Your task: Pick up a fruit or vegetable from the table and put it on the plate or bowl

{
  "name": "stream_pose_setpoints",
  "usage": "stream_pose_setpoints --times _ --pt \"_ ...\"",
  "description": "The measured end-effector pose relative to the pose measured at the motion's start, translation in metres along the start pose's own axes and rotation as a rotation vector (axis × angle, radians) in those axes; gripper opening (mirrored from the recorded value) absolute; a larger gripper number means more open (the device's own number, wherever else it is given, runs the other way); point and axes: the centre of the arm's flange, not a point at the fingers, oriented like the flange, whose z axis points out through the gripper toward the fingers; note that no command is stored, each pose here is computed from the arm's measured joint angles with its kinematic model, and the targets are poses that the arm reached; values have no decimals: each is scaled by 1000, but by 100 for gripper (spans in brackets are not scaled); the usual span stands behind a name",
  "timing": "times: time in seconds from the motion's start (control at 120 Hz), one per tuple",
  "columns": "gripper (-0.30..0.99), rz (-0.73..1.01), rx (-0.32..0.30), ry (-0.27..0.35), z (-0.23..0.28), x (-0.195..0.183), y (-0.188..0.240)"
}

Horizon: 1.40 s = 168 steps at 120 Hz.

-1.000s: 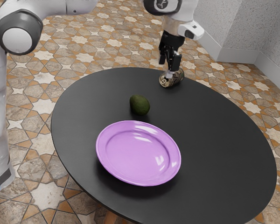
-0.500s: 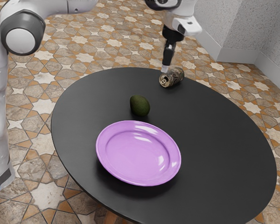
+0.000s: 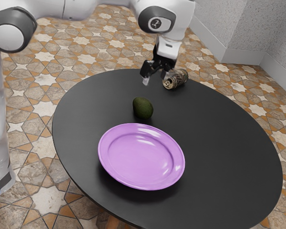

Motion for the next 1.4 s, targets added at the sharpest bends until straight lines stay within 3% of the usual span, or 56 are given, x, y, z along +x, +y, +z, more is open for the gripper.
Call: stream_pose_setpoints --times 0.25,0.483,0.908,1.083,1.225,1.4 --pt "69 115 51 60 -12 -35 41" --pt "69 200 26 74 24 -22 23" --pt "69 195 -31 101 83 -22 27" --pt "69 189 -12 110 94 -22 22" --pt "69 140 13 118 102 -45 12" --pt "69 141 33 120 114 -40 5"
